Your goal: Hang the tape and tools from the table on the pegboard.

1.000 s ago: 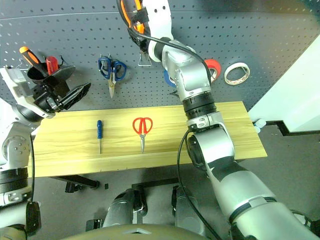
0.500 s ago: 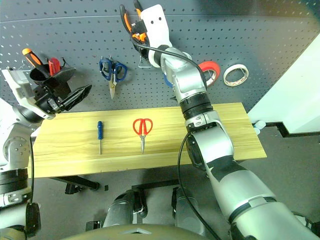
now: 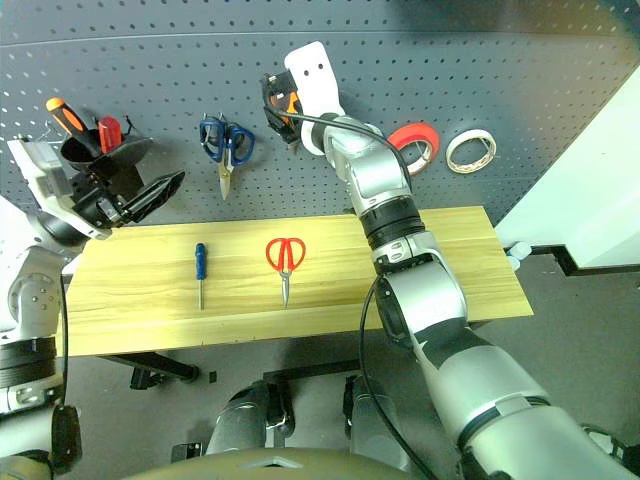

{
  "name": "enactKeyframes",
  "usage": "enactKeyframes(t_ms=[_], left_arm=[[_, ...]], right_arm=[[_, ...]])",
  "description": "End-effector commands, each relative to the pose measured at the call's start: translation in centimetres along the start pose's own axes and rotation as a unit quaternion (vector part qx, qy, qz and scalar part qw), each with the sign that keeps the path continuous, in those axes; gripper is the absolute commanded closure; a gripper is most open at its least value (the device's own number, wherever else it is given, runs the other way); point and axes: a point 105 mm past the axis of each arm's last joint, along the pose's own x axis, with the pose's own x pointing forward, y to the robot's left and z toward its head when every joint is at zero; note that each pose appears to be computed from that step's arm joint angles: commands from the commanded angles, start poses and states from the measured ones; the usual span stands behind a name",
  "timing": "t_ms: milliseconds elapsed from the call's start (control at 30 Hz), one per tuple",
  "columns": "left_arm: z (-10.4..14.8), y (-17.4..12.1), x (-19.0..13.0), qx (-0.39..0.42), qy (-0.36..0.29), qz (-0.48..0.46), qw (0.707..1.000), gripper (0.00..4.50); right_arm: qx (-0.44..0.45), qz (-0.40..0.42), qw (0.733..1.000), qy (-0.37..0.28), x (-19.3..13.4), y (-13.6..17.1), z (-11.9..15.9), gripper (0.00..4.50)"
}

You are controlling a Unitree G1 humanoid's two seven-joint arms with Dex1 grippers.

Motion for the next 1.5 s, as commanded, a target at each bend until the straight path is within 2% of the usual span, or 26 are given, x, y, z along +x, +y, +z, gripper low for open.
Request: enactKeyframes(t_ms=[33,300,433,533,733,967,1100,1300,1400,1500], left_arm=[[0.7,0.0,0.1,0.02,-0.004,-0.004,1.0,0.4],[0.3,-0.3,-0.2,0.014,0.011,-0.008,1.0,0.4],[-1.3,-0.7,-1.0,0.0,0.062,-0.016,0.998,0.4],[-2.2,-1.0,-1.6,-0.012,0.087,-0.014,0.996,0.4],[-5.2,-2.3,-2.7,-0.047,0.16,0.004,0.986,0.4],[-8.0,-4.5,-2.4,-0.111,0.196,0.037,0.974,0.4],[-9.9,-5.3,-1.7,-0.124,0.218,0.081,0.965,0.4],[-13.0,-8.6,0.4,-0.138,0.26,0.105,0.95,0.4],[-14.3,-9.6,1.1,-0.145,0.294,0.13,0.936,0.4],[-15.4,-9.3,2.0,-0.129,0.324,0.172,0.921,0.4]], right_arm=[[-0.014,-0.008,0.998,-0.065,-0.8,-0.9,4.1,0.01],[-0.01,0.024,0.995,-0.097,-3.2,-1.6,6.5,0.01],[-0.006,0.058,0.996,-0.071,-5.5,-2.6,6.1,0.01],[0.008,0.122,0.992,-0.042,-7.7,-2.5,5.2,0.01],[0.028,0.255,0.966,0.041,-12.4,-0.4,2.0,0.01],[0.029,0.306,0.942,0.134,-16.1,1.2,-4.7,0.01],[0.028,0.316,0.935,0.158,-16.8,1.6,-7.3,0.01],[0.012,0.304,0.935,0.183,-16.5,-0.2,-11.2,0.01],[0.017,0.294,0.937,0.186,-16.1,-0.9,-12.1,0.01],[0.006,0.293,0.937,0.192,-16.0,-1.5,-12.7,0.01]])
